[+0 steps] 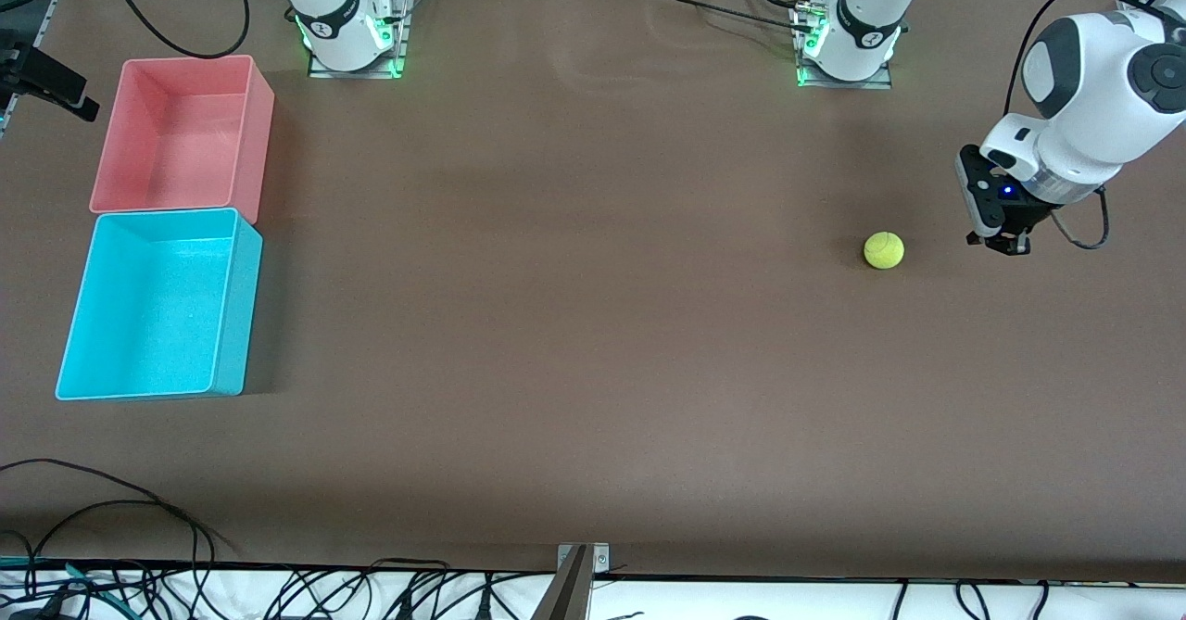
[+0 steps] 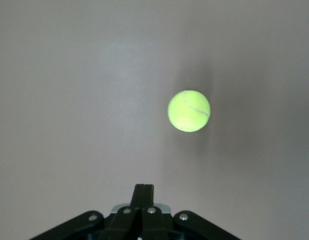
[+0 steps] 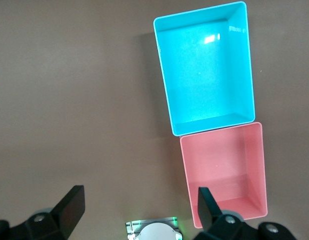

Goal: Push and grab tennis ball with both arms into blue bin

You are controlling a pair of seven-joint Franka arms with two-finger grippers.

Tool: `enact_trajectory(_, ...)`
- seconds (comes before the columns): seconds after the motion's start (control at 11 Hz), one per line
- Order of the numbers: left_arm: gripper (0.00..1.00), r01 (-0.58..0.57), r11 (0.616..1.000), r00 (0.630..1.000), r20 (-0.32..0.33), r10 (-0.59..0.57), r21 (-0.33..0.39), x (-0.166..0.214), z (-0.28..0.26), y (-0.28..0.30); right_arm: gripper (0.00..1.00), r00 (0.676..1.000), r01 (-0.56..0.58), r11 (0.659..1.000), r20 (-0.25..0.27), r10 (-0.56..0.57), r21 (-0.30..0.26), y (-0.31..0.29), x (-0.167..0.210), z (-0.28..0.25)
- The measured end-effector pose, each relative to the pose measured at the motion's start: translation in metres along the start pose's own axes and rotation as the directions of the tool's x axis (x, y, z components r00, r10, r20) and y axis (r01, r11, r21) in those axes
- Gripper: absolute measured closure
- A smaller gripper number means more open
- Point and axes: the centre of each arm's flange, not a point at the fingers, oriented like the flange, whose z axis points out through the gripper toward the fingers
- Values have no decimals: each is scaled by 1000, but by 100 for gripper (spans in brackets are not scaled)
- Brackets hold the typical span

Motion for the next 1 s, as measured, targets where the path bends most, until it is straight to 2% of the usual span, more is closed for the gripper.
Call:
enact_trajectory(0.36,99,-155,988,988,-5,155,11,-22,37,22,0,1000,3,1000,9,-3,-1,-2,3,4)
enact_trajectory(0.63,99,-237,971,969,-77,235,-11,-33,76,41,0,1000,3,1000,9,-3,-1,-2,3,4)
enact_trajectory(1.0,99,-143,989,983,-126,136,-44,-55,109,48,0,1000,4,1000,9,-4,-1,-3,3,4)
